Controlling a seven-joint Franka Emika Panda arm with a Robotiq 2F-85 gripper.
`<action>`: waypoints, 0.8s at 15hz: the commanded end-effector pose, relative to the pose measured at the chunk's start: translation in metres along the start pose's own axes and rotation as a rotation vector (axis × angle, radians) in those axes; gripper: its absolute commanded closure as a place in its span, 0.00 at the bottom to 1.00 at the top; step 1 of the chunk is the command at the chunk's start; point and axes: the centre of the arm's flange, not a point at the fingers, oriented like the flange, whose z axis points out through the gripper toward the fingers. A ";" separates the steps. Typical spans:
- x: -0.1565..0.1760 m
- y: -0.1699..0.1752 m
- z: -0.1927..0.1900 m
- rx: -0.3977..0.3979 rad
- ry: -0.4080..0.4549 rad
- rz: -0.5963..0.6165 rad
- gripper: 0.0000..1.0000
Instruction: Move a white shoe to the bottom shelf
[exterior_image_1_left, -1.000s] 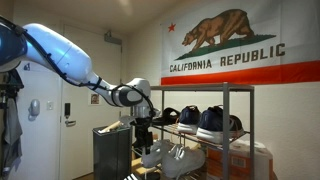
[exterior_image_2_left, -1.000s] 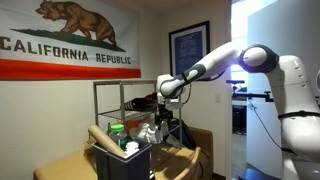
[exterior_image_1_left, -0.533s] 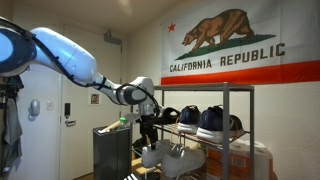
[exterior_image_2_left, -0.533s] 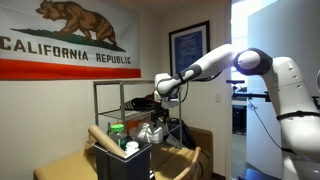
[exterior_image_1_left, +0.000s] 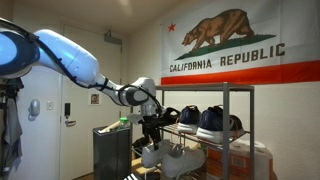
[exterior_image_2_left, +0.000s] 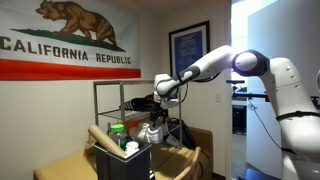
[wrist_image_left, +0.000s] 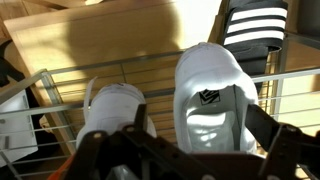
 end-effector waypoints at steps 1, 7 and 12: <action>0.015 0.003 0.007 0.011 0.021 -0.010 0.00; 0.017 0.002 0.011 0.005 0.029 -0.002 0.00; 0.012 0.006 0.014 -0.005 0.030 0.012 0.00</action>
